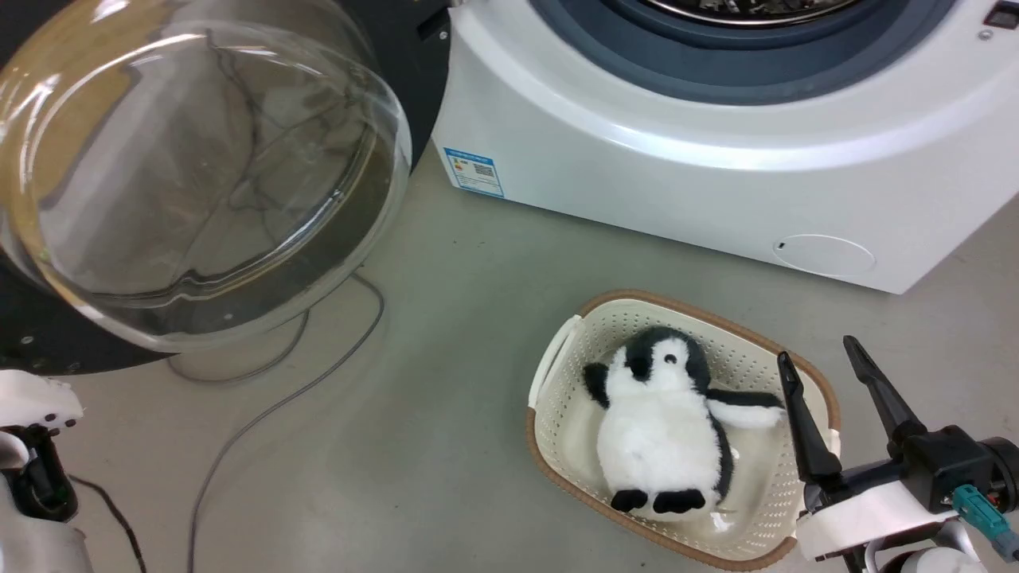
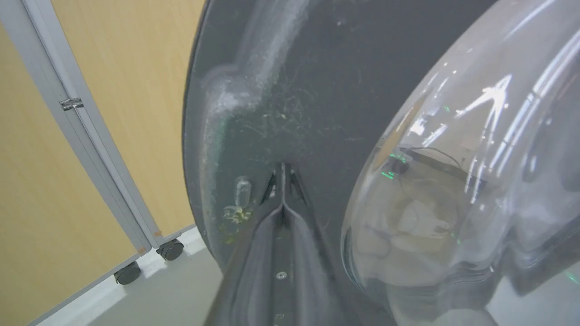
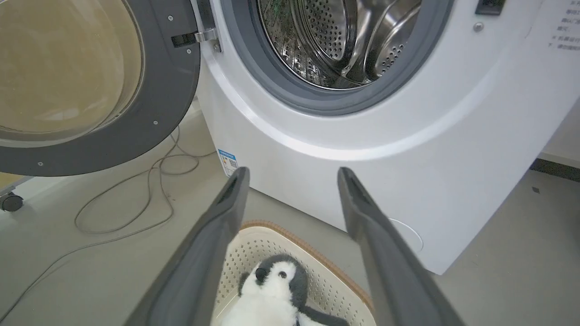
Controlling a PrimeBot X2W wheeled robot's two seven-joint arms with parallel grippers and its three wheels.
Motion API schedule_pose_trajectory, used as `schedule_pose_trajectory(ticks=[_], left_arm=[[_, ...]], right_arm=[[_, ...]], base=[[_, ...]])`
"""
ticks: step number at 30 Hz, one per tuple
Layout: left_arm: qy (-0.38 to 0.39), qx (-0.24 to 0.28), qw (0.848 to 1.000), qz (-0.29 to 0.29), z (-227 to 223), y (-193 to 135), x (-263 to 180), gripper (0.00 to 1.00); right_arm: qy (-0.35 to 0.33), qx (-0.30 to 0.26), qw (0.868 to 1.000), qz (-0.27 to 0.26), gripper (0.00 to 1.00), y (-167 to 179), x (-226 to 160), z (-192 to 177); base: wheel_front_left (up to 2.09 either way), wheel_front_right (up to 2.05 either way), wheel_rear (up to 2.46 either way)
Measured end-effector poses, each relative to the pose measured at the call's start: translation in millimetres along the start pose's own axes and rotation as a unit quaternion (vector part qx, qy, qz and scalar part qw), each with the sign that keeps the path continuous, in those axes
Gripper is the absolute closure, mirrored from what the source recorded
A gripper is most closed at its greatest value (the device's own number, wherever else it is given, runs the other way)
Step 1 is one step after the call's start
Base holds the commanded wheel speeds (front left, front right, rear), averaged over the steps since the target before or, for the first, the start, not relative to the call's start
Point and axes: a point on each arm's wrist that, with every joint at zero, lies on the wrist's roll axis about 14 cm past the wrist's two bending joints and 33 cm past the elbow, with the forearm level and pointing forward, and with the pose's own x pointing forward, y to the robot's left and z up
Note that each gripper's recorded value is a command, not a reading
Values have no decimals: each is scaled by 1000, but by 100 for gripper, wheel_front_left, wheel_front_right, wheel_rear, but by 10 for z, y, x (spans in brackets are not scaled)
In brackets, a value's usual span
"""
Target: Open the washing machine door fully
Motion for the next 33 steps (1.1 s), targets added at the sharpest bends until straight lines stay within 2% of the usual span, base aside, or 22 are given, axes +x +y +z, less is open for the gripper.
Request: schedule_pose_trajectory(ticks=[9,21,27,33], left_arm=[[-7,2,1000,-19,45,-68,-3,100],[-63,-17,995,-81,358,-284,-318,100],[-95,-31,986,-132,536,-562,-569,100],[-104,-45,971,-210,589,-1029,-848,100]], right_arm=[[-18,-8,1000,-21,0,-99,-76,169],[-77,-25,995,-51,0,-144,-343,676],[-106,-37,991,-73,0,-218,-557,915],[-132,-34,986,-95,0,-300,-747,1103]], base=[[0,0,0],[0,0,0],[0,0,0],[0,0,0]])
